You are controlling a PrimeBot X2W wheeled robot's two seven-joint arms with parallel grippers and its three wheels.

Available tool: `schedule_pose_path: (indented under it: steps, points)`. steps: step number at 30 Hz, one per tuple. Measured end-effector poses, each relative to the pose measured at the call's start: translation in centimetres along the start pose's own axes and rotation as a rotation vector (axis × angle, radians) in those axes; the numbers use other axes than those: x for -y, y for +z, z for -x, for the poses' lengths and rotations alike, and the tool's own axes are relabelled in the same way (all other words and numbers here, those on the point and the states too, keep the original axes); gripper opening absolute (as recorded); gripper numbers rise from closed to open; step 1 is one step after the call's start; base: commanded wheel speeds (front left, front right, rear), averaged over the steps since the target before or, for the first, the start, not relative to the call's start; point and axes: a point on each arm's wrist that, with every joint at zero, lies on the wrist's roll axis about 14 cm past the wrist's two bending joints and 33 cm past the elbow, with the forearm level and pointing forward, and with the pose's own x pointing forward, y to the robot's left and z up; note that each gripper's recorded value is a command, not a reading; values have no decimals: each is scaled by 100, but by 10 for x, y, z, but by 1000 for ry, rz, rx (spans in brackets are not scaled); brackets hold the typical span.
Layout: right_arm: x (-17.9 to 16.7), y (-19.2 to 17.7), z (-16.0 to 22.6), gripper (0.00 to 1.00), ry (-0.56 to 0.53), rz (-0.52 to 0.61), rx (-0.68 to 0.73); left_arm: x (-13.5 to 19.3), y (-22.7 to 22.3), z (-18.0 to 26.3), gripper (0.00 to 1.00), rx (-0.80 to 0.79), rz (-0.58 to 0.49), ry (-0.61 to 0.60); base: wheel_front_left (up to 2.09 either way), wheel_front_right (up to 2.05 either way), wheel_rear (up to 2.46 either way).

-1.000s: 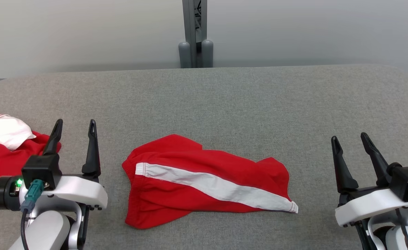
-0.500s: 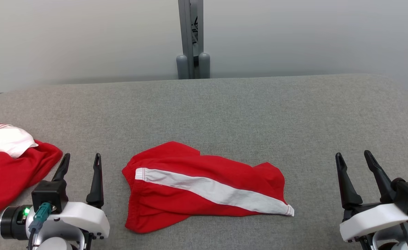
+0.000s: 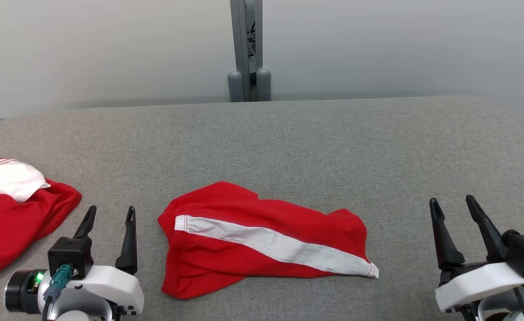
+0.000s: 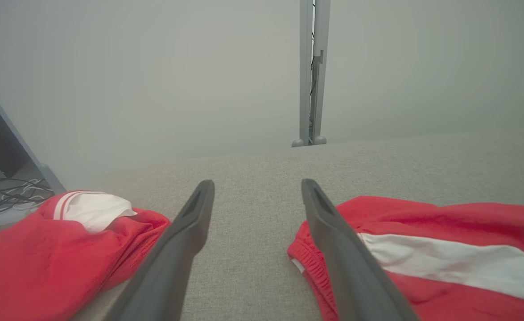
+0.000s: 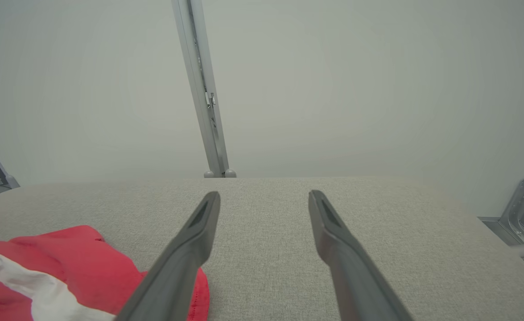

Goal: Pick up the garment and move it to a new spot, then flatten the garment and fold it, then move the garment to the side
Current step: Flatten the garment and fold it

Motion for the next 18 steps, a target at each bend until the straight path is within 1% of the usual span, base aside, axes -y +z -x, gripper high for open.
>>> schedule_pose_path:
  steps: [12,15,18]
  points:
    - [0,-3,-2,100,0,-1,-8,1,-2,-3,100,-15,-3,-10,0,0,0]
    - [0,-4,-3,100,1,-3,-11,7,-8,-3,100,-51,9,-42,0,0,0]
    - [0,-6,-4,100,2,-5,-18,23,-17,-4,100,-121,31,-113,0,0,0]
